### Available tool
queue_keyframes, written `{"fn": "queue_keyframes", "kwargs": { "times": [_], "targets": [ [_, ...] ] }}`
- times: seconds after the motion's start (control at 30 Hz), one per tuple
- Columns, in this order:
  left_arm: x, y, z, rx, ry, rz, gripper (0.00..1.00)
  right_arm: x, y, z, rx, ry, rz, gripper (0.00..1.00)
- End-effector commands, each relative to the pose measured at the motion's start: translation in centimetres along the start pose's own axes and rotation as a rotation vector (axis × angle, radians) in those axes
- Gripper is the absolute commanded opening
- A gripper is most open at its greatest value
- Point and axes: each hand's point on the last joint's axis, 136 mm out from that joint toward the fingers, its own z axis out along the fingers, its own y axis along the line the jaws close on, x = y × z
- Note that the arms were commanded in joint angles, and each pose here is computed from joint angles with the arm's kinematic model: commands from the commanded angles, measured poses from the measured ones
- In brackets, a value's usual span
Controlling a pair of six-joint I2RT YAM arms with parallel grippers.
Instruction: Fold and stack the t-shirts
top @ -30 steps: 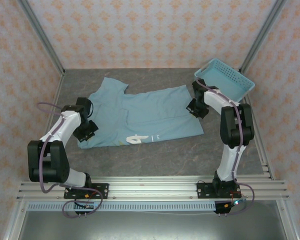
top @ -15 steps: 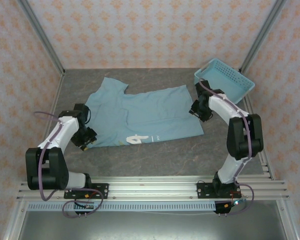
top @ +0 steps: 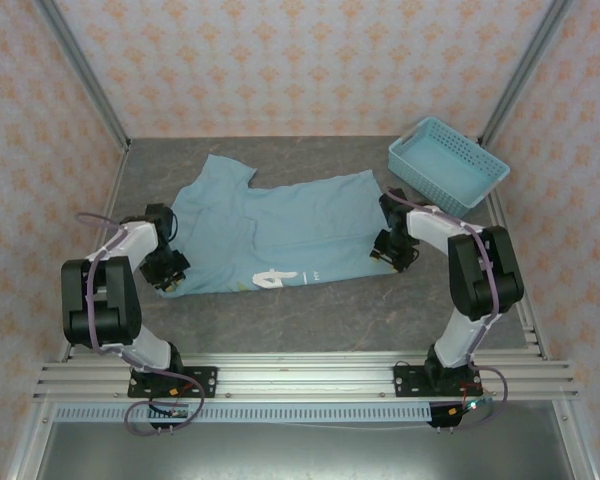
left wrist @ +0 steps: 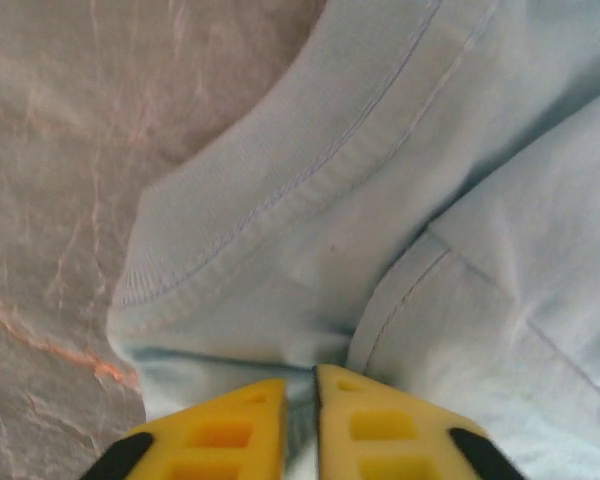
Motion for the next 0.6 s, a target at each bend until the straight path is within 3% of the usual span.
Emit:
{"fn": "queue_keyframes", "kwargs": {
  "times": [0.0, 0.07, 0.27, 0.37, 0.47, 0.57],
  "targets": [
    [-2.5, 0.2, -0.7, -0.027, -0.085, 0.033, 0.05, -0.1, -1.8, 1.5, 0.096, 0.011, -0.003, 0.44],
    [-2.8, 0.3, -0.9, -0.036, -0.091, 0.047, 0.0, -0.1, -2.1, 1.7, 0.109, 0.012, -0.003, 0.44],
    [-2.5, 1.3, -2.1, -0.051, -0.072, 0.041, 0.0, -0.3, -1.9, 1.5, 0.106, 0.009, -0.009, 0.43],
    [-0.5, 3.2, -2.4, -0.102, -0.009, -0.02, 0.19, -0.4, -1.7, 1.3, 0.1, 0.007, -0.012, 0.43],
    [1.3, 4.7, -1.6, -0.087, 0.075, -0.15, 0.24, -0.4, -1.5, 1.2, 0.093, 0.008, -0.015, 0.43],
    [1.7, 5.7, -1.0, -0.051, 0.119, -0.332, 0.41, -0.5, -1.4, 1.3, 0.09, 0.01, -0.021, 0.43]
  ]
}}
